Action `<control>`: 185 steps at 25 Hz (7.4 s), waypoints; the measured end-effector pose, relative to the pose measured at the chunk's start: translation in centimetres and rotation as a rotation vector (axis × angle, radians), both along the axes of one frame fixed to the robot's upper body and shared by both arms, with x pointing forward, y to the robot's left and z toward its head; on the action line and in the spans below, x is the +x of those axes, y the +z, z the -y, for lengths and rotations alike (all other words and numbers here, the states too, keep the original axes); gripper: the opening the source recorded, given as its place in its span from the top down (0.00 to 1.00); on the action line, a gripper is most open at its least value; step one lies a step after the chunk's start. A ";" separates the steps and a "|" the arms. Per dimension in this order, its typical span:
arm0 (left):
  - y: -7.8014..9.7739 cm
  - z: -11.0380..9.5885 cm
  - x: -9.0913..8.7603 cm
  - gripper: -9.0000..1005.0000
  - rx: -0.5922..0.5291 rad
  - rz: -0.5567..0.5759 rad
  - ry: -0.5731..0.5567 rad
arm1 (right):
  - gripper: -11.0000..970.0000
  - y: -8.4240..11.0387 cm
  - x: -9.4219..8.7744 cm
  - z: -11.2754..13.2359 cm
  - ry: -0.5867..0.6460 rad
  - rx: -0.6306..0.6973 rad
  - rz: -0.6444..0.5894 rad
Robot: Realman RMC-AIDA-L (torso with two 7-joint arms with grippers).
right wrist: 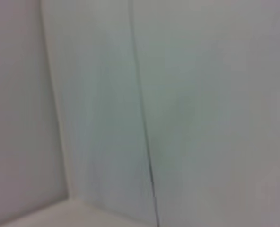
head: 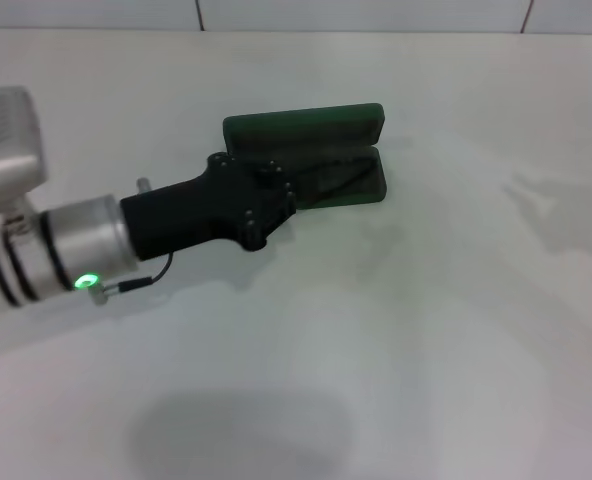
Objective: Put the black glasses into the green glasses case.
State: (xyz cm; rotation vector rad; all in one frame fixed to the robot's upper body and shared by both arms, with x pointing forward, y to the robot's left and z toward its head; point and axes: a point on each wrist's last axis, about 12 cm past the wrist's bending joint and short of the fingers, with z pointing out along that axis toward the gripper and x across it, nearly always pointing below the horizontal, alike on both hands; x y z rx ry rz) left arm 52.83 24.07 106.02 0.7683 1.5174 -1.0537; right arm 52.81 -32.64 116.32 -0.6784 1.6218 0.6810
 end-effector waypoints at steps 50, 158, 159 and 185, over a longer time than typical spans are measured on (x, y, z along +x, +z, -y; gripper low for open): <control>7.9 6.3 5.9 0.71 0.651 -0.025 0.104 | 0.80 -5.7 -2.1 2.6 -0.051 0.164 -0.054; 7.8 15.6 6.6 0.90 1.241 0.178 0.104 | 0.80 -8.3 -2.9 3.0 -0.115 0.184 -0.086; 7.9 15.6 6.6 0.90 1.241 0.182 0.103 | 0.80 -8.3 -2.9 3.1 -0.119 0.185 -0.085; 7.0 14.5 7.1 0.67 1.330 0.064 0.096 | 0.79 -8.2 -2.4 3.0 -0.126 0.178 -0.082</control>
